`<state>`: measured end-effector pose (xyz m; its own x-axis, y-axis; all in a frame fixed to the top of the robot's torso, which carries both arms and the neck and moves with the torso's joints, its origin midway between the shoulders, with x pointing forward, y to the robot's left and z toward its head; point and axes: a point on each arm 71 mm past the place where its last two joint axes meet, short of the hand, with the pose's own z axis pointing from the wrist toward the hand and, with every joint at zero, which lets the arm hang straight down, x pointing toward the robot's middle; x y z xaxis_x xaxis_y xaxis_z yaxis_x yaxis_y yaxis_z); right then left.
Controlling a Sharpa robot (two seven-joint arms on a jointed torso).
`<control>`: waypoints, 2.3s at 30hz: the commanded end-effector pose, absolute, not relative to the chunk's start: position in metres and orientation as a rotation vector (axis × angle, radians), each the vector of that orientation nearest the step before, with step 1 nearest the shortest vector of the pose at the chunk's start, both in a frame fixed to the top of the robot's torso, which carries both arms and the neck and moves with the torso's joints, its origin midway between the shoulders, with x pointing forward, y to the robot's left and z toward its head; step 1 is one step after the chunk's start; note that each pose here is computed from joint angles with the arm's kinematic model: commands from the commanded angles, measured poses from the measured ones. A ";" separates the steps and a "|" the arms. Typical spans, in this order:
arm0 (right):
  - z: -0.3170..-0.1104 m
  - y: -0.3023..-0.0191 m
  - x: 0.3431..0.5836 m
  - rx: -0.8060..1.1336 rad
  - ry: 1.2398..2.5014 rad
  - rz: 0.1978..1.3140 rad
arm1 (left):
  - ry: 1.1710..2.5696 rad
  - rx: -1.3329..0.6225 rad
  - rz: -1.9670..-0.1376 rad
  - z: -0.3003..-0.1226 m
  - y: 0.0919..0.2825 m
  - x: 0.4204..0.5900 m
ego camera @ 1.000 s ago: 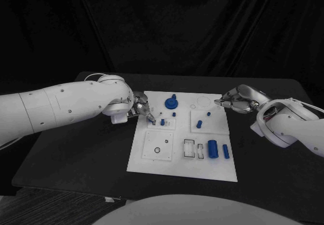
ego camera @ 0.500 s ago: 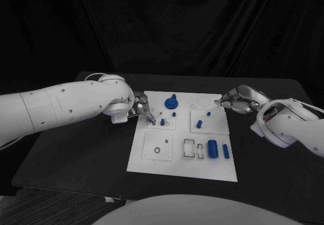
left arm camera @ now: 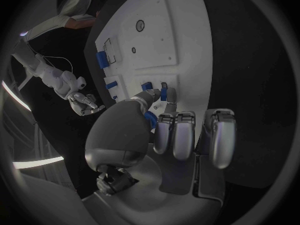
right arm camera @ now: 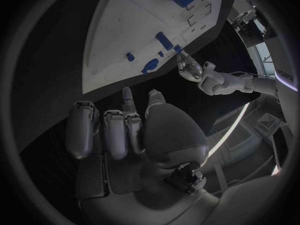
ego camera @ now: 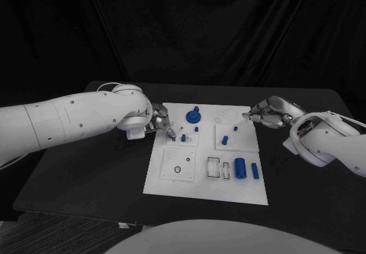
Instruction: Assemble the parts on the task board
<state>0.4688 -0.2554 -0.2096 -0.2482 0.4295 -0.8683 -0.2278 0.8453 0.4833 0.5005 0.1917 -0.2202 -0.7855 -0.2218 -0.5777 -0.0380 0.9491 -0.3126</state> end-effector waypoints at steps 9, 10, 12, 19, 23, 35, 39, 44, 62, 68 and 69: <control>-0.212 -0.257 0.468 0.167 1.727 0.608 | 2.469 -0.171 -0.388 -0.222 0.191 0.499; -0.212 -0.257 0.468 0.167 1.727 0.607 | 2.469 -0.172 -0.388 -0.222 0.191 0.499; -0.212 -0.257 0.468 0.167 1.727 0.607 | 2.469 -0.172 -0.387 -0.222 0.192 0.499; -0.212 -0.256 0.468 0.166 1.729 0.608 | 2.470 -0.171 -0.387 -0.222 0.191 0.499; -0.213 -0.256 0.468 0.166 1.731 0.607 | 2.471 -0.171 -0.387 -0.222 0.191 0.499; -0.213 -0.256 0.468 0.167 1.734 0.605 | 2.483 -0.168 -0.387 -0.227 0.190 0.497; -0.213 -0.256 0.468 0.167 1.734 0.605 | 2.488 -0.169 -0.387 -0.230 0.189 0.496; -0.213 -0.257 0.468 0.168 1.734 0.605 | 2.485 -0.175 -0.387 -0.231 0.189 0.496; -0.214 -0.256 0.468 0.167 1.739 0.604 | 2.483 -0.180 -0.389 -0.232 0.189 0.496; -0.214 -0.256 0.468 0.166 1.742 0.604 | 2.488 -0.178 -0.386 -0.233 0.190 0.496; -0.215 -0.256 0.468 0.166 1.743 0.604 | 2.488 -0.178 -0.385 -0.233 0.190 0.496</control>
